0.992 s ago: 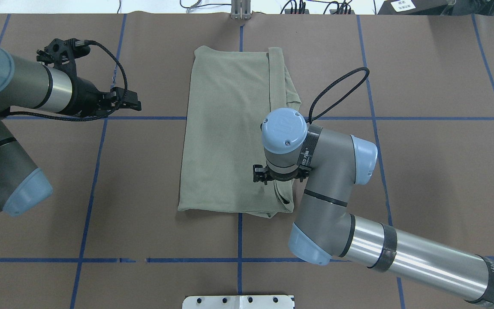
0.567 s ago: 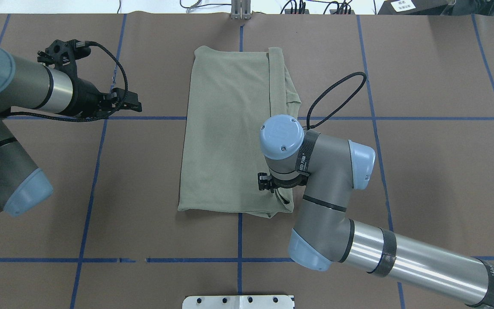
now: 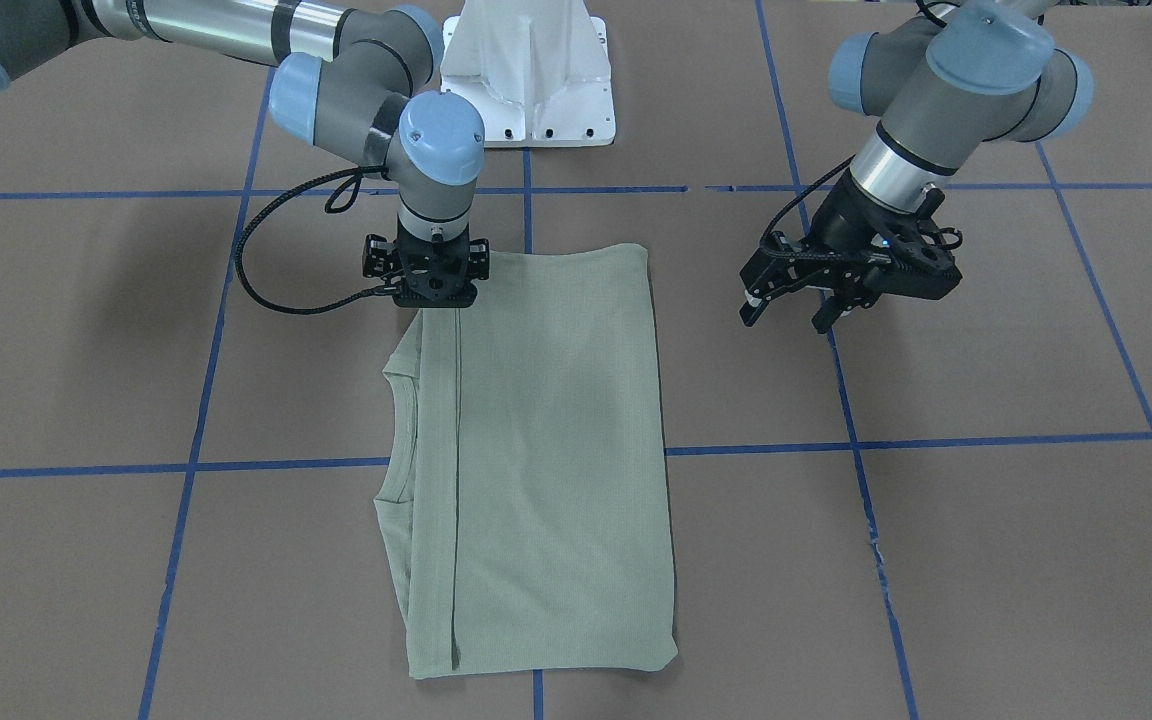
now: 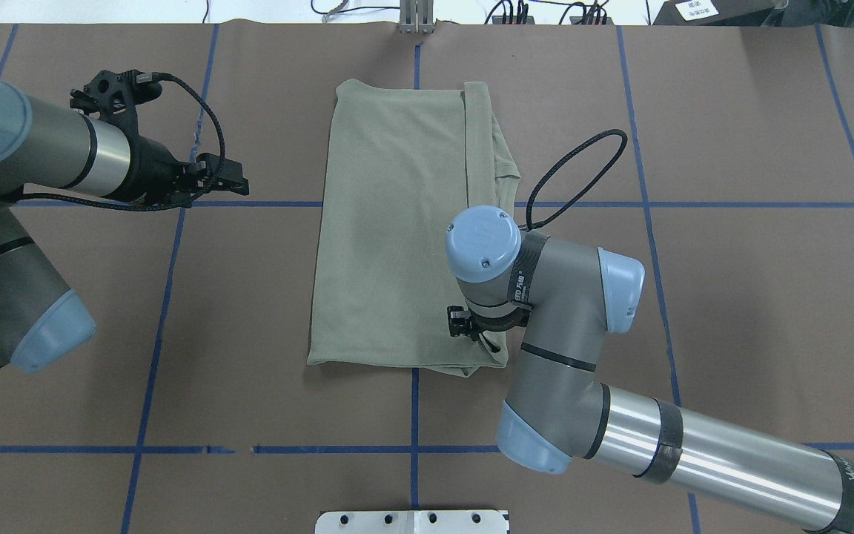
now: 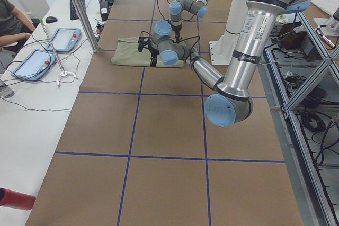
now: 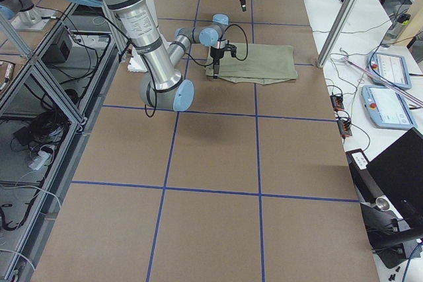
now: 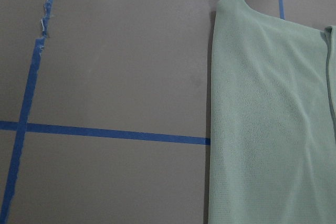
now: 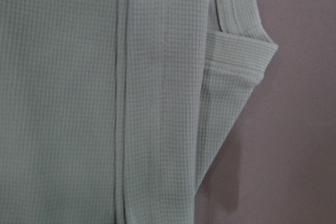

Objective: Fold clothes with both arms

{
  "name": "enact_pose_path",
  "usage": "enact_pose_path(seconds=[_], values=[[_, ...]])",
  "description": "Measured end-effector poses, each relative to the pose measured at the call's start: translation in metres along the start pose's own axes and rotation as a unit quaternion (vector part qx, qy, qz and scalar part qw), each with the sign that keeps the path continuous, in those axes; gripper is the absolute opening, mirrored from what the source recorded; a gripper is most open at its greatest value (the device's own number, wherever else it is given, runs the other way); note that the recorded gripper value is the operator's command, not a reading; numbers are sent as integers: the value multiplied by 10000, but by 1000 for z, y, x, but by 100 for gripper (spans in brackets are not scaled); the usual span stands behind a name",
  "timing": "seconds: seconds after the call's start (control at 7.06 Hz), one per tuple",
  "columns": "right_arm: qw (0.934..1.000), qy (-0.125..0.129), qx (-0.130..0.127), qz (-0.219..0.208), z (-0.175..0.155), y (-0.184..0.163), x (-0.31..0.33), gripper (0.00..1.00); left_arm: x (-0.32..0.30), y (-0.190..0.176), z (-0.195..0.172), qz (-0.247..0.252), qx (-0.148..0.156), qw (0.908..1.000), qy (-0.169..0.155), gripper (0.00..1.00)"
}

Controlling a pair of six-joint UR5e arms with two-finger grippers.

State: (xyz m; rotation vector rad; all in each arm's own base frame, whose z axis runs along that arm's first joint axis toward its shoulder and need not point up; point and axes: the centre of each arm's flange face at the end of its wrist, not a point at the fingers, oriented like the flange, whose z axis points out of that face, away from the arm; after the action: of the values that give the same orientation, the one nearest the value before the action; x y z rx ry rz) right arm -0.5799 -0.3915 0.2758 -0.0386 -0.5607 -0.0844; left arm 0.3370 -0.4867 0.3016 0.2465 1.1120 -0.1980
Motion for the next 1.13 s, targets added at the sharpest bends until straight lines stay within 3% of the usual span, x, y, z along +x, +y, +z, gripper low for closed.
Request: enact_pose_path(seconds=[0.42,1.13], values=[[10000,63,-29,-52,6,-1,10,100,3,1,1,3,-13,10000,19,100],[9993,307,-12,-211,7,3,86,100,11,4,-1,39,-82,9999,117,100]])
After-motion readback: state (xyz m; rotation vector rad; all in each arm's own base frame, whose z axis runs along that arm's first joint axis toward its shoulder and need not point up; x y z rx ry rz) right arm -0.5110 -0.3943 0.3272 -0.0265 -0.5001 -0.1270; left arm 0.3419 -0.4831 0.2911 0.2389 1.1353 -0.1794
